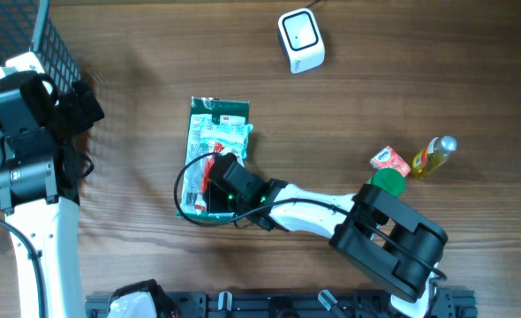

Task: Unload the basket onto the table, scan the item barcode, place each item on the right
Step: 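Grasp the red tube with the right gripper and pull it free, then carry the red tube up to the white scanner, then hold the red tube under the scanner with the right gripper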

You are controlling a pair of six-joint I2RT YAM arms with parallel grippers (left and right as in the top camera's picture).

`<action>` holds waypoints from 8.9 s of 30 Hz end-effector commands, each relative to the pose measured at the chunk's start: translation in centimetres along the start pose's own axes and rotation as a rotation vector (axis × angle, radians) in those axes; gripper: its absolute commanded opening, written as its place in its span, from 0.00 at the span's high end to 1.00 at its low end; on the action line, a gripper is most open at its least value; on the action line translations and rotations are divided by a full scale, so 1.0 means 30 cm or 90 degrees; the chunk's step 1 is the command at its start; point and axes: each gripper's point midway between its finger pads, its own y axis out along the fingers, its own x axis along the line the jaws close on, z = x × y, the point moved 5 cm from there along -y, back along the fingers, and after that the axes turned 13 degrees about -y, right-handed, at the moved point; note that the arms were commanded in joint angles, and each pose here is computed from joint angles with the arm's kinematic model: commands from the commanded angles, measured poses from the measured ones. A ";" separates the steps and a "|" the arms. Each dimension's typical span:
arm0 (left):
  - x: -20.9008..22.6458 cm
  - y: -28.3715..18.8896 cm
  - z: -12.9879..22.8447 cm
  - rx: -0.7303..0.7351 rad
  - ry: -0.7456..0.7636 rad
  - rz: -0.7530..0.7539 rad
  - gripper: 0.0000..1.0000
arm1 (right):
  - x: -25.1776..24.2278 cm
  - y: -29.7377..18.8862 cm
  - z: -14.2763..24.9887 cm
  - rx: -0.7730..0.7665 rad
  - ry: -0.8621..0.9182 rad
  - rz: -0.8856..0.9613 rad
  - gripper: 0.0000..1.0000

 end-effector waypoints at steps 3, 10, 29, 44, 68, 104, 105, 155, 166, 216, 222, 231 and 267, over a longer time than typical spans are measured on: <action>0.008 0.069 0.125 0.098 -0.009 -0.001 0.00 | -0.031 0.032 0.065 0.048 0.002 0.009 0.93; 0.007 0.069 0.125 0.098 -0.009 -0.001 0.00 | -0.002 -0.034 0.050 0.107 -0.059 -0.082 0.96; 0.007 0.069 0.125 0.098 -0.009 -0.001 0.00 | -0.031 -0.391 -0.046 0.087 -0.510 -0.208 0.96; 0.007 0.069 0.125 0.098 -0.009 -0.001 0.00 | -0.235 -0.172 -0.041 0.133 -0.307 -0.017 0.96; 0.008 0.069 0.125 0.098 -0.009 -0.001 0.00 | -0.240 -0.164 -0.023 0.142 -0.229 0.015 0.54; 0.007 0.069 0.125 0.098 -0.009 -0.001 0.00 | -0.316 -0.180 0.021 0.176 -0.163 0.053 0.54; 0.008 0.069 0.125 0.098 -0.009 -0.001 0.00 | -0.317 -0.180 0.024 0.178 -0.163 0.054 0.54; 0.007 0.069 0.125 0.098 -0.009 -0.001 0.00 | -0.108 -0.545 -0.049 0.093 -0.507 0.024 0.96; 0.007 0.069 0.125 0.098 -0.009 -0.001 0.00 | -0.117 -0.581 -0.037 0.105 -0.583 0.039 0.96; 0.007 0.069 0.125 0.098 -0.009 -0.001 0.00 | -0.373 -1.042 -0.814 0.114 -0.700 0.710 0.96; 0.007 0.069 0.125 0.098 -0.009 -0.001 0.00 | -0.501 -0.861 -0.935 0.176 -0.798 0.769 0.96; 0.007 0.069 0.125 0.098 -0.009 -0.001 0.00 | -0.706 -0.661 -1.009 0.287 -0.826 0.905 0.96; 0.007 0.069 0.125 0.098 -0.009 -0.001 0.00 | -0.895 -0.403 -0.847 0.560 -0.916 0.832 0.96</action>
